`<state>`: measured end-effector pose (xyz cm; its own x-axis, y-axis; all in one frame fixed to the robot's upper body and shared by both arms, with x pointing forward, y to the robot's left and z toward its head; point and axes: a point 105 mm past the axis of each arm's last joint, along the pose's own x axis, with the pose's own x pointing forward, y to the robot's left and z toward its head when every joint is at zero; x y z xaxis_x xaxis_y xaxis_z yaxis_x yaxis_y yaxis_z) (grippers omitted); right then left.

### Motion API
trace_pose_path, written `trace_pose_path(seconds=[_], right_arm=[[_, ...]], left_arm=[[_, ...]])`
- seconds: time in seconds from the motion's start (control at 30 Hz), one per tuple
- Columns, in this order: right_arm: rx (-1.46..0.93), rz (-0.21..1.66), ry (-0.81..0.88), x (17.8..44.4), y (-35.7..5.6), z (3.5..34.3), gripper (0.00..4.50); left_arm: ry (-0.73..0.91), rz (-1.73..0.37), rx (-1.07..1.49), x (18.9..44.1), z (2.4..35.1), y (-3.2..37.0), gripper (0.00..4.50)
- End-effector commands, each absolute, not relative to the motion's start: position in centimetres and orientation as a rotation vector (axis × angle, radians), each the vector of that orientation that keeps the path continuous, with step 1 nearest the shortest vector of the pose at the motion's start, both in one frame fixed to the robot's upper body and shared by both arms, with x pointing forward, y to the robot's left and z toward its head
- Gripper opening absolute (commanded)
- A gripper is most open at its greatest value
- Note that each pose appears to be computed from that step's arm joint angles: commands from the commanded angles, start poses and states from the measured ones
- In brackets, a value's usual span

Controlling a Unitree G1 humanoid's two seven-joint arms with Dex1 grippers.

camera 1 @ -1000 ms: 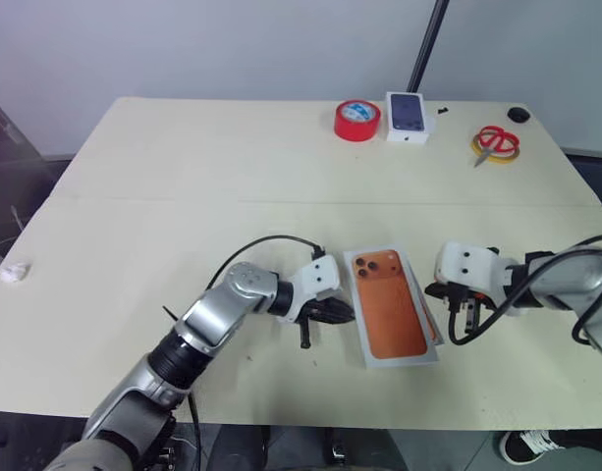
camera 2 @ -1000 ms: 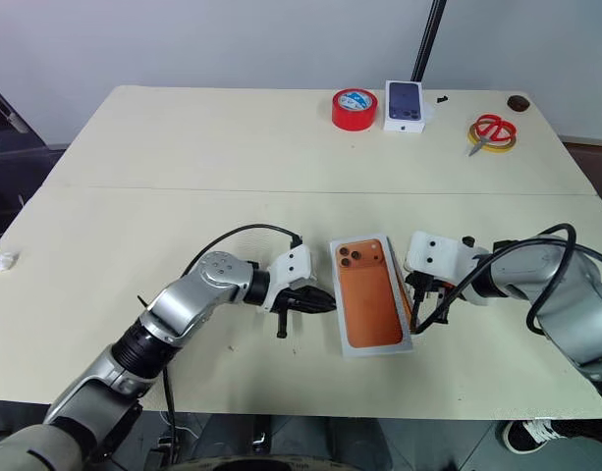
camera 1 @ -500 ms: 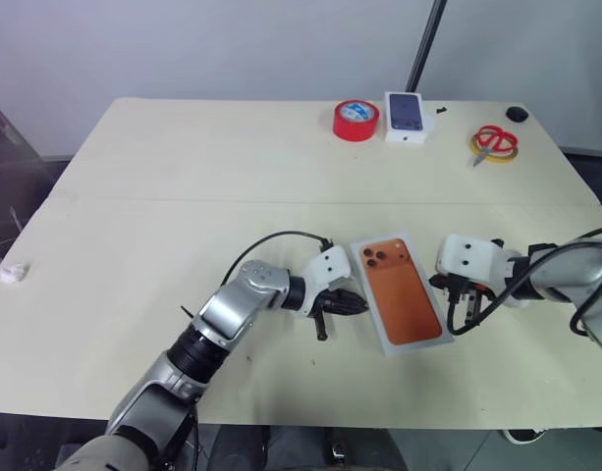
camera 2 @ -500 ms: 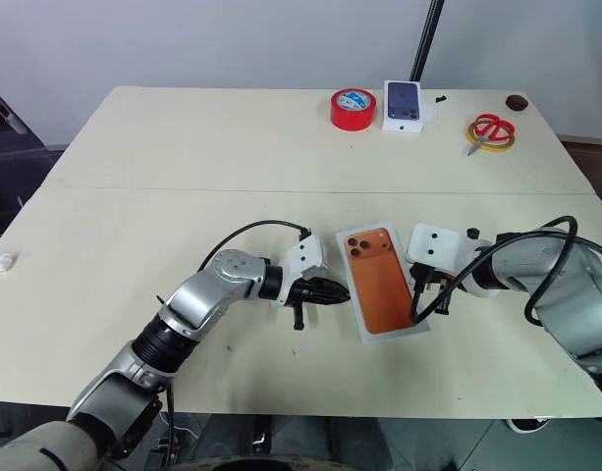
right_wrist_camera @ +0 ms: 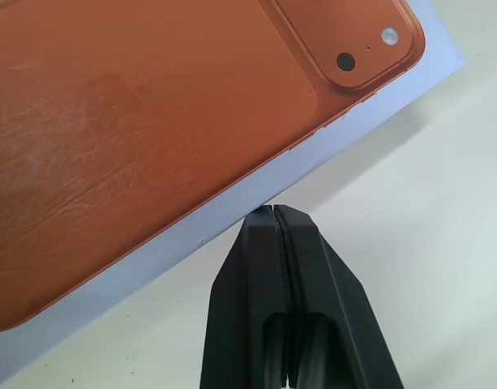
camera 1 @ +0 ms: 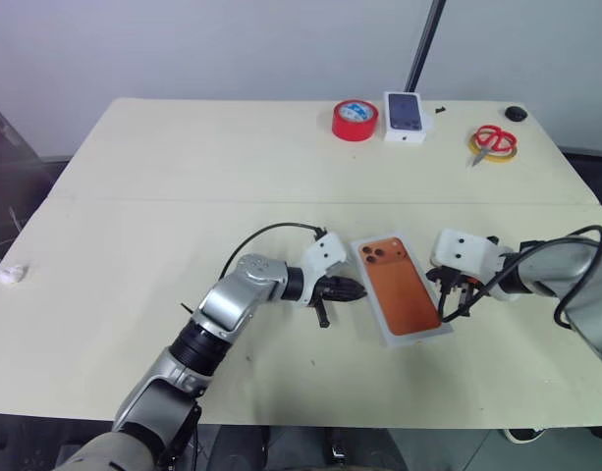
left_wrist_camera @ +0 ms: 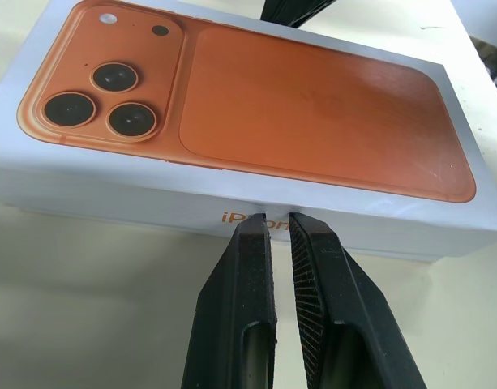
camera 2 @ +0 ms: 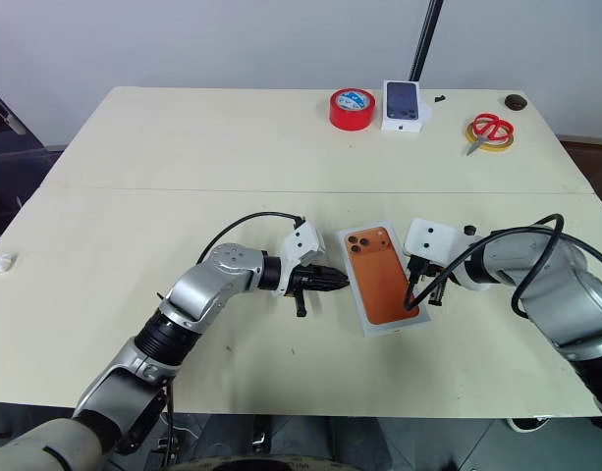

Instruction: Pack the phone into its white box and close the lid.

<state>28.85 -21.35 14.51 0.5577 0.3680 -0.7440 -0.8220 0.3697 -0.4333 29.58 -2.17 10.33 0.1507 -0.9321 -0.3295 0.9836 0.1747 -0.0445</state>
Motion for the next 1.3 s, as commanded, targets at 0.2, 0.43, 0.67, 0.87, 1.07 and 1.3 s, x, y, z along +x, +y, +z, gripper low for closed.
trace_pose_path(seconds=[0.2, 0.43, 0.67, 0.87, 1.07, 1.3], right_arm=[[-0.944, 0.784, 0.567, 28.2, -22.9, 16.4, 0.01], [-0.881, 0.836, 0.518, 26.4, -22.8, 18.4, 0.01], [-0.793, 0.936, 0.52, 24.5, -20.6, 17.3, 0.01], [-0.765, 0.934, 0.598, 24.0, -20.5, 14.4, 0.01], [-0.793, 0.878, 0.664, 24.3, -21.9, 12.5, 0.01], [-0.75, 0.861, 0.565, 25.3, -21.2, 13.9, 0.01]], left_arm=[[0.25, -1.356, 0.161, 30.1, 11.9, -1.2, 0.45], [0.192, -1.293, 0.118, 31.8, 13.8, -0.9, 0.45], [0.179, -1.299, 0.172, 32.8, 13.7, -2.8, 0.45], [0.237, -1.262, 0.225, 34.2, 12.0, -4.5, 0.45], [0.257, -1.252, 0.238, 34.2, 11.0, -4.8, 0.45], [0.203, -1.222, 0.198, 34.5, 12.2, -3.4, 0.45]])
